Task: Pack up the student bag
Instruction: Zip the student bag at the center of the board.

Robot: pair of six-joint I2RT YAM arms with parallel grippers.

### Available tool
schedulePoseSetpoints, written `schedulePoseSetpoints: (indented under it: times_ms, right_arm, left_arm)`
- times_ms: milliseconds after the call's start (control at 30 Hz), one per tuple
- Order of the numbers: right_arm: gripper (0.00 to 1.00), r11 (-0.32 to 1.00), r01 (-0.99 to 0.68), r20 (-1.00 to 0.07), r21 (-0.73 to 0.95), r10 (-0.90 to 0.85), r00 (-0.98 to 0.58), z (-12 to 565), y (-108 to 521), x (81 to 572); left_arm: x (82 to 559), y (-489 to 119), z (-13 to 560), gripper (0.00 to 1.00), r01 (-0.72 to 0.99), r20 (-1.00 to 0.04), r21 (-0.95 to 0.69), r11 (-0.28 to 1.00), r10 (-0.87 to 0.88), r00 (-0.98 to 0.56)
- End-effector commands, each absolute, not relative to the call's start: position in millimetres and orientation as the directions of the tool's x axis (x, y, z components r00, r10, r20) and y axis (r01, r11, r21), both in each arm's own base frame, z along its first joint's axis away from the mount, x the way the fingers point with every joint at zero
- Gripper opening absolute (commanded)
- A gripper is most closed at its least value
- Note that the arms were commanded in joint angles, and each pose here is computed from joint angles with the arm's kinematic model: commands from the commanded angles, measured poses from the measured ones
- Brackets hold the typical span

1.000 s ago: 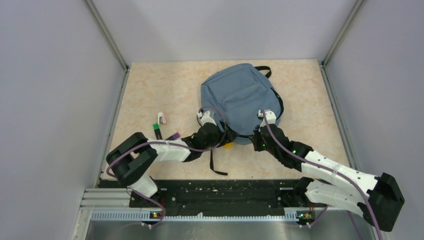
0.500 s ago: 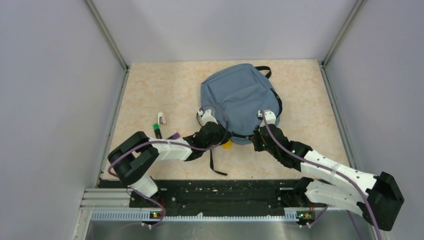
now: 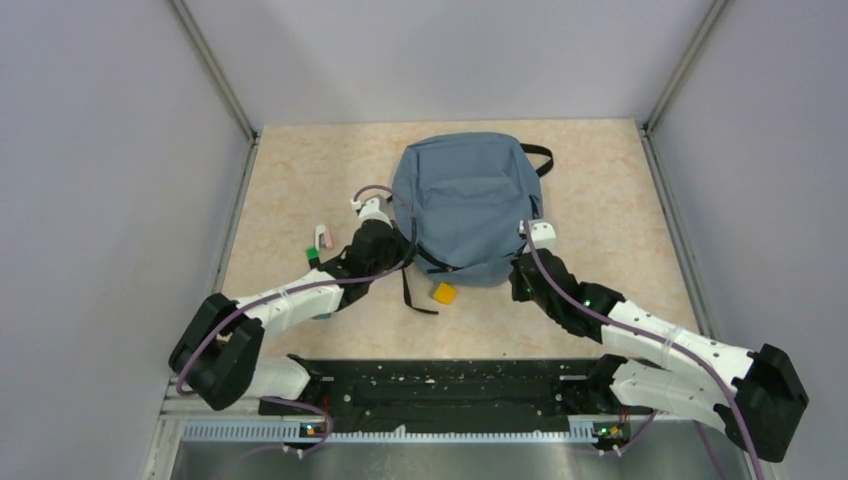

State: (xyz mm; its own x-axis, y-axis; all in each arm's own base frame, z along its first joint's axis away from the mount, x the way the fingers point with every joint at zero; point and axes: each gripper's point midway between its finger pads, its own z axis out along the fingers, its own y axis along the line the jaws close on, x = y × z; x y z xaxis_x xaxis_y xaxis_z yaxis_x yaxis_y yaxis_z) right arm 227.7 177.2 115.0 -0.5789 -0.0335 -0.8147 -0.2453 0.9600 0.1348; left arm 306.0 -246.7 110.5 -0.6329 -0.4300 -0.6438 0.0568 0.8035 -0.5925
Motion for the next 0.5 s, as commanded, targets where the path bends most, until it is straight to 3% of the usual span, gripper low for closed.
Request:
schedulePoseSetpoints:
  times_ms: [0, 200, 367, 467]
  right_arm:
    - [0.00, 0.967, -0.229, -0.830, 0.113, -0.035, -0.556, 119.0, 174.3, 231.4]
    - [0.00, 0.885, -0.386, -0.824, 0.262, -0.003, -0.566, 130.1, 219.1, 222.5]
    - [0.43, 0.845, -0.464, -0.850, 0.265, -0.023, -0.527, 143.2, 255.9, 211.3]
    - [0.59, 0.789, -0.565, -0.891, 0.243, -0.050, -0.452, 152.5, 283.2, 204.2]
  left_arm:
    - [316.8, -207.8, 119.7, 0.00, 0.086, -0.699, -0.533, 0.842, -0.381, -0.606]
    - [304.0, -227.9, 130.6, 0.00, 0.232, -0.692, -0.556, 0.798, -0.290, -0.661]
    - [291.9, -247.7, 133.9, 0.00, 0.298, -0.654, -0.618, 0.728, -0.265, -0.708]
    - [289.2, -250.5, 132.8, 0.00, 0.298, -0.641, -0.638, 0.710, -0.275, -0.717]
